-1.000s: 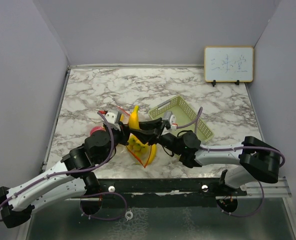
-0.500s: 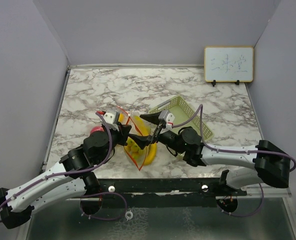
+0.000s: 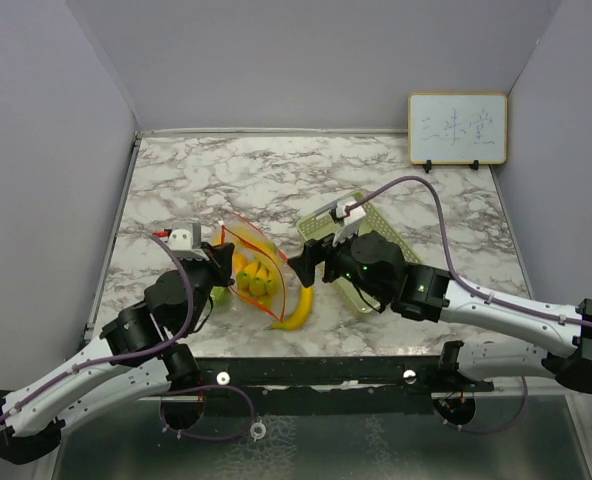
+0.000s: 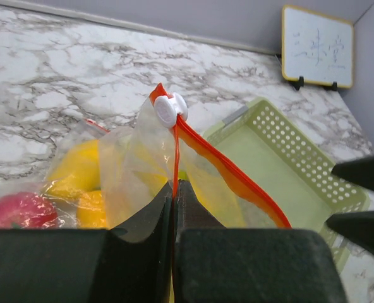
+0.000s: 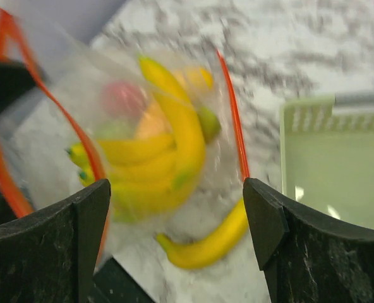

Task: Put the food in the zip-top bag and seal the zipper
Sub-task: Pick up the fake fruit from the center of the board.

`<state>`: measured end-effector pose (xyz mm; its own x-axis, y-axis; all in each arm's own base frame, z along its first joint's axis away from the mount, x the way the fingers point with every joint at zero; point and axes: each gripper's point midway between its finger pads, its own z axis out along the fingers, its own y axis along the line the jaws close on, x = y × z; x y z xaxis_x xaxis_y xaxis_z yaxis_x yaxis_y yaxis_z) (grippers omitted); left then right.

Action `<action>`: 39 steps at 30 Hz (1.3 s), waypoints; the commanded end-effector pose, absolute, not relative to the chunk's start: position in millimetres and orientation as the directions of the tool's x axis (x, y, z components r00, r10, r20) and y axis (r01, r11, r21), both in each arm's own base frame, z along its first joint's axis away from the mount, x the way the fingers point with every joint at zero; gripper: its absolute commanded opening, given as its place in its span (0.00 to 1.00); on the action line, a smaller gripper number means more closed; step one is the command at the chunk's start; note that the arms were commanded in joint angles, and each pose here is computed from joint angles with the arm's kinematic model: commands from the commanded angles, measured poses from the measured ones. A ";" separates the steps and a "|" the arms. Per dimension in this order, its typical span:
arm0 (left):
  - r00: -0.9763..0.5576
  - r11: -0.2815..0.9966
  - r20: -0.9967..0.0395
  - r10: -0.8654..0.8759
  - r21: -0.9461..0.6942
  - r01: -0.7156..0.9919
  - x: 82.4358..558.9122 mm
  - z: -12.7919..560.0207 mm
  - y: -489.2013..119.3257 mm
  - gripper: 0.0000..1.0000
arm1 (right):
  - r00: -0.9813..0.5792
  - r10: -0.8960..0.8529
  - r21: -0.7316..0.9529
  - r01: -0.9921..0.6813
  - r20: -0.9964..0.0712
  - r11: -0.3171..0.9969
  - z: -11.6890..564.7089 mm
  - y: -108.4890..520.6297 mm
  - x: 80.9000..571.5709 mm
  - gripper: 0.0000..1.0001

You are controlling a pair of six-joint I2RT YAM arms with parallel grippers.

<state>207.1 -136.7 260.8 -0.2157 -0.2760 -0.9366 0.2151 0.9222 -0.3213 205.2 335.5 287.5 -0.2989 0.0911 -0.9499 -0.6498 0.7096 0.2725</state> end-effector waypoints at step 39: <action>-0.195 0.889 -0.916 -0.352 -0.392 0.238 205.1 268.5 -139.9 0.00 | -0.118 0.075 0.138 -0.753 -0.990 0.643 293.4 326.8 187.9 0.02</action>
